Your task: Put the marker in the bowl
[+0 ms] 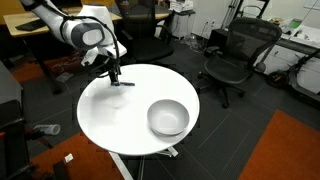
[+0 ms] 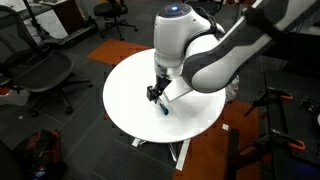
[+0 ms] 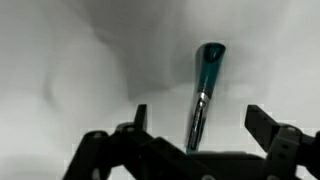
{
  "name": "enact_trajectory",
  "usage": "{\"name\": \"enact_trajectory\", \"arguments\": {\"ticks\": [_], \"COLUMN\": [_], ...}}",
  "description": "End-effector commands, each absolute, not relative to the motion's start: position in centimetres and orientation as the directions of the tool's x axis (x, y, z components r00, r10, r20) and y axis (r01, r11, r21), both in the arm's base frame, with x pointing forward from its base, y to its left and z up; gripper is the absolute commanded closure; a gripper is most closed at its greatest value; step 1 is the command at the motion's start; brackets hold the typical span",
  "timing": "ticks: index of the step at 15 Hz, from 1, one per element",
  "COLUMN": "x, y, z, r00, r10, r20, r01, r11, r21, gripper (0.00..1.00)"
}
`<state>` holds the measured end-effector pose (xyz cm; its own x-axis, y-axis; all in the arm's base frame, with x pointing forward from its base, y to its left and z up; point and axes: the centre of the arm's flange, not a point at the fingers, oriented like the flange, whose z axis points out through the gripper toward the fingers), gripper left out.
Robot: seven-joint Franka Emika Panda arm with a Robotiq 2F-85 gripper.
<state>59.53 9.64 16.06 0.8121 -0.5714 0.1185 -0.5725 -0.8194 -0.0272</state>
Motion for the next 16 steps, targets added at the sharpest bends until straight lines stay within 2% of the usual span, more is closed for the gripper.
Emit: {"name": "enact_trajectory", "arguments": {"ticks": [1, 12, 13, 14, 16], "x": [60.9, 62.3, 62.3, 62.4, 62.5], "y": [9.5, 8.6, 8.6, 8.6, 8.6], "z": [15.2, 13.7, 13.6, 13.5, 13.4], "r00": [0.793, 0.786, 0.786, 0.786, 0.786], "r10": [-0.591, -0.595, -0.595, -0.595, -0.595], "r20": [0.148, 0.165, 0.166, 0.167, 0.168], "r01": [-0.592, -0.601, -0.601, -0.601, -0.602], "r11": [-0.805, -0.799, -0.799, -0.799, -0.799], "r21": [-0.044, -0.017, -0.015, -0.014, -0.013], "gripper": [0.0, 0.0, 0.25, 0.26, 0.42]}}
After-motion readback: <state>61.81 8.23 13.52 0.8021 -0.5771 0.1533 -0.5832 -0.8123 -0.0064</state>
